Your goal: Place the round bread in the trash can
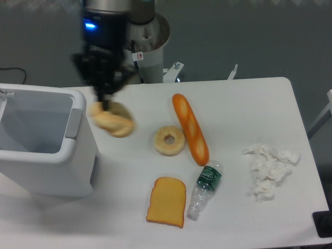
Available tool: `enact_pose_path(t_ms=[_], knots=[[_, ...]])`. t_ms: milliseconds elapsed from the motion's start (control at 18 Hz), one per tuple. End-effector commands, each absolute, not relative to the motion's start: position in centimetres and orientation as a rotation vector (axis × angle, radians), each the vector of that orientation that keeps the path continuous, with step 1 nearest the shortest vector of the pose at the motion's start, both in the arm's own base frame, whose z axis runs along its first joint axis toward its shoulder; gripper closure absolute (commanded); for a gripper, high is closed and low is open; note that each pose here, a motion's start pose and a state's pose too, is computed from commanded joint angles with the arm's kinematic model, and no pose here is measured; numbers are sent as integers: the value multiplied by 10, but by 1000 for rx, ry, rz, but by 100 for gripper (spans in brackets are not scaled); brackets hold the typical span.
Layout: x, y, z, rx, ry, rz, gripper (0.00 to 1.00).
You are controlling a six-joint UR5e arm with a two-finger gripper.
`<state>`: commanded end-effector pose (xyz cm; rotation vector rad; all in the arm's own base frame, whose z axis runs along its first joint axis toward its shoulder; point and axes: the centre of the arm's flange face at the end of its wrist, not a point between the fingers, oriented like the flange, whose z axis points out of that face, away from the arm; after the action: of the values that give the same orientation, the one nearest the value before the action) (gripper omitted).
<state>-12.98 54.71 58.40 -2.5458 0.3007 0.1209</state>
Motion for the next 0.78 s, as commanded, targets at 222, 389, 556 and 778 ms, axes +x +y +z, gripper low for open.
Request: enact_pose_path(t_ms=[222, 389, 556, 778], knots=[[-86, 554, 565, -2561, 393, 60, 23], [-78, 552, 570, -2545, 400, 41, 0], [-76, 546, 578, -2537, 398, 54, 0], [-90, 538, 571, -2607, 381, 180, 0]])
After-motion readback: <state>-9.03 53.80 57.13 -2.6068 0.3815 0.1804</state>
